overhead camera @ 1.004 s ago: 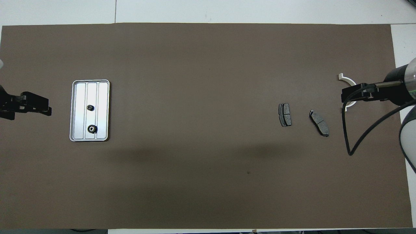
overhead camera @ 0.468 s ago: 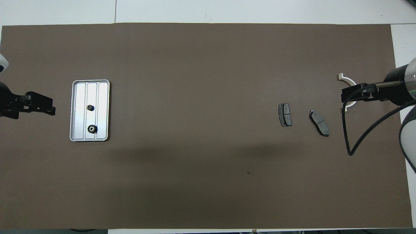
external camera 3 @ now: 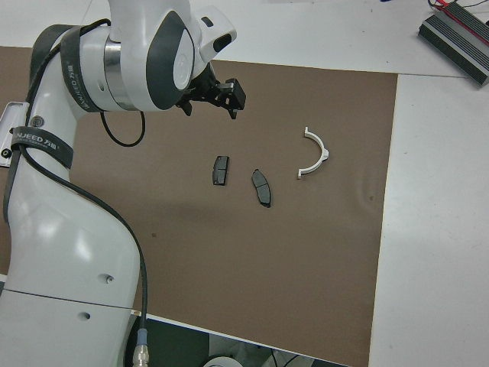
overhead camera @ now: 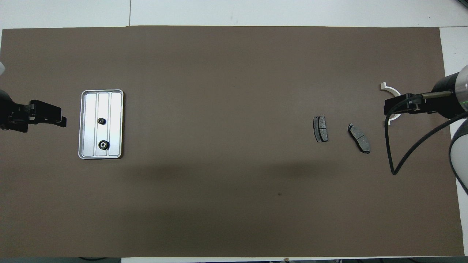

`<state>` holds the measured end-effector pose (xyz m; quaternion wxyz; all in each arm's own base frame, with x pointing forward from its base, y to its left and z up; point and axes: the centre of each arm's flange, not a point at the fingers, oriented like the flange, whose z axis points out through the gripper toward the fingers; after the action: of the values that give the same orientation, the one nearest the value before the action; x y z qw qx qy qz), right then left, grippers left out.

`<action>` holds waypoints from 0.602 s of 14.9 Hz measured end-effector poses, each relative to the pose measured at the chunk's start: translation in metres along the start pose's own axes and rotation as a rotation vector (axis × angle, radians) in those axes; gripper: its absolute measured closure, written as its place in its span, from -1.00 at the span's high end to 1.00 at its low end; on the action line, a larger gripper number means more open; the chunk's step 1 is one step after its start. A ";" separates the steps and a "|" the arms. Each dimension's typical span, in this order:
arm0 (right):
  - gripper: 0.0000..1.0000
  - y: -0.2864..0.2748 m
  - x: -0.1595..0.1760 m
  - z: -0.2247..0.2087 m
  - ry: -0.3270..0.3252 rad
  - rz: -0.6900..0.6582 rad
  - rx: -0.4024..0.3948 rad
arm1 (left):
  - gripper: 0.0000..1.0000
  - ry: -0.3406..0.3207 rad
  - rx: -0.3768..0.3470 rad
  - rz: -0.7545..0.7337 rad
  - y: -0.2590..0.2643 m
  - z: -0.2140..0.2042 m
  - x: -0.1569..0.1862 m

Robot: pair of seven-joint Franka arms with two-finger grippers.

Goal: Pick bearing gear from pile to tray

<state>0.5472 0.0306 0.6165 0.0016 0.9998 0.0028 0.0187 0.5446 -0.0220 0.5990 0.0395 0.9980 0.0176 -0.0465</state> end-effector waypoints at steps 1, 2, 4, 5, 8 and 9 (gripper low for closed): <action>1.00 0.000 0.000 0.000 0.000 0.000 0.000 | 1.00 0.000 0.000 0.000 0.000 0.000 0.000; 1.00 0.000 0.000 0.000 0.000 0.000 0.000 | 1.00 0.000 0.000 0.000 0.000 0.000 0.000; 1.00 0.000 0.000 0.000 0.000 0.000 0.000 | 1.00 0.000 0.006 0.002 0.000 0.000 0.000; 1.00 0.000 0.000 0.000 0.000 0.000 0.000 | 1.00 0.000 0.010 0.003 0.001 0.000 0.000; 1.00 0.000 0.000 0.000 0.000 0.000 0.000 | 1.00 0.000 0.019 0.006 0.002 0.000 0.000; 1.00 0.000 0.000 0.000 0.000 0.000 0.000 | 1.00 0.001 0.028 0.006 0.001 0.000 0.000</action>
<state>0.5472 0.0306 0.6165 0.0016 0.9998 0.0028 0.0187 0.5444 -0.0229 0.5987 0.0256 0.9985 0.0137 -0.0462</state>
